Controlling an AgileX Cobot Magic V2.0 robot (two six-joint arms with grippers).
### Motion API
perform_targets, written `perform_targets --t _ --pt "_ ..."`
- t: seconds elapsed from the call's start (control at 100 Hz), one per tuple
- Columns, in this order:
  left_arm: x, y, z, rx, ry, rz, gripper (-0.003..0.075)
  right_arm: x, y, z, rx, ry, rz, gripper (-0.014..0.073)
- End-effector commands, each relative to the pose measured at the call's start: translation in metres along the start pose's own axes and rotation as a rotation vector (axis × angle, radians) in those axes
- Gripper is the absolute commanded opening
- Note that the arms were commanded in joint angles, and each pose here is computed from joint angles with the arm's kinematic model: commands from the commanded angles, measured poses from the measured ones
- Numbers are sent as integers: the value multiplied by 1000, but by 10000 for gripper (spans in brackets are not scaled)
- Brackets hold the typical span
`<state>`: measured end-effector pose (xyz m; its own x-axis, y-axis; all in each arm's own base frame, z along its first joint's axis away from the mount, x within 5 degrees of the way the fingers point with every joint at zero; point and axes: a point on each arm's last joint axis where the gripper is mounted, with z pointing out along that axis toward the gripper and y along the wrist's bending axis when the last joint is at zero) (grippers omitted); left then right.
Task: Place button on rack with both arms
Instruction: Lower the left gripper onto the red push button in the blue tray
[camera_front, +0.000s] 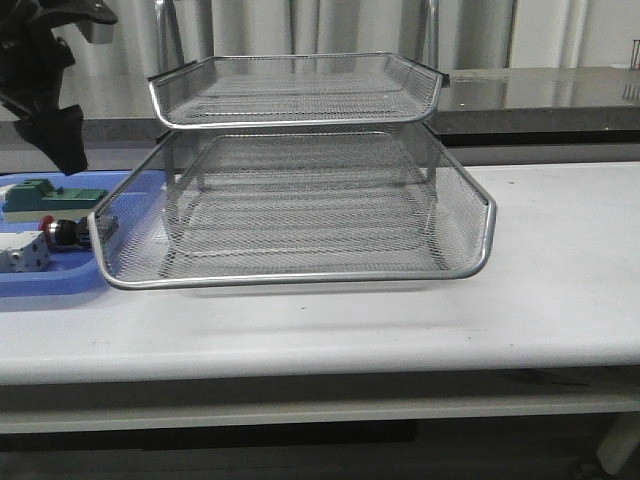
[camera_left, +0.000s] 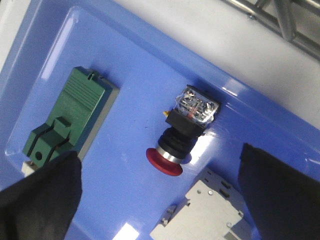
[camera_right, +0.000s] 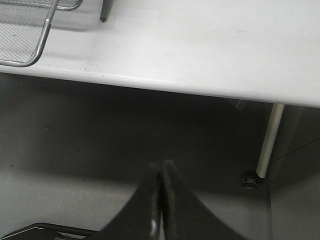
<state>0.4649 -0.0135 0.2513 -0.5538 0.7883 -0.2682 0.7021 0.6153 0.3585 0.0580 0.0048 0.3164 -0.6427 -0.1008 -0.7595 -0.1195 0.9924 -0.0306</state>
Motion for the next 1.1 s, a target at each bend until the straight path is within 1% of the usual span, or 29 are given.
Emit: perform_targets --t 0.0,0.31,0.53,1.09 --pt "-8 12 -22 -81 -57 15 606 -13 -1 -7 8 -84 -4 -70" --pt "-6 8 19 -44 -20 47 606 -13 -1 -7 8 -84 -4 -70" --pt "-7 9 27 -58 -31 75 606 -13 -1 -7 8 -84 -4 -70" --pt "-11 15 54 -48 -32 65 606 -13 -1 -7 8 -85 -4 -71"
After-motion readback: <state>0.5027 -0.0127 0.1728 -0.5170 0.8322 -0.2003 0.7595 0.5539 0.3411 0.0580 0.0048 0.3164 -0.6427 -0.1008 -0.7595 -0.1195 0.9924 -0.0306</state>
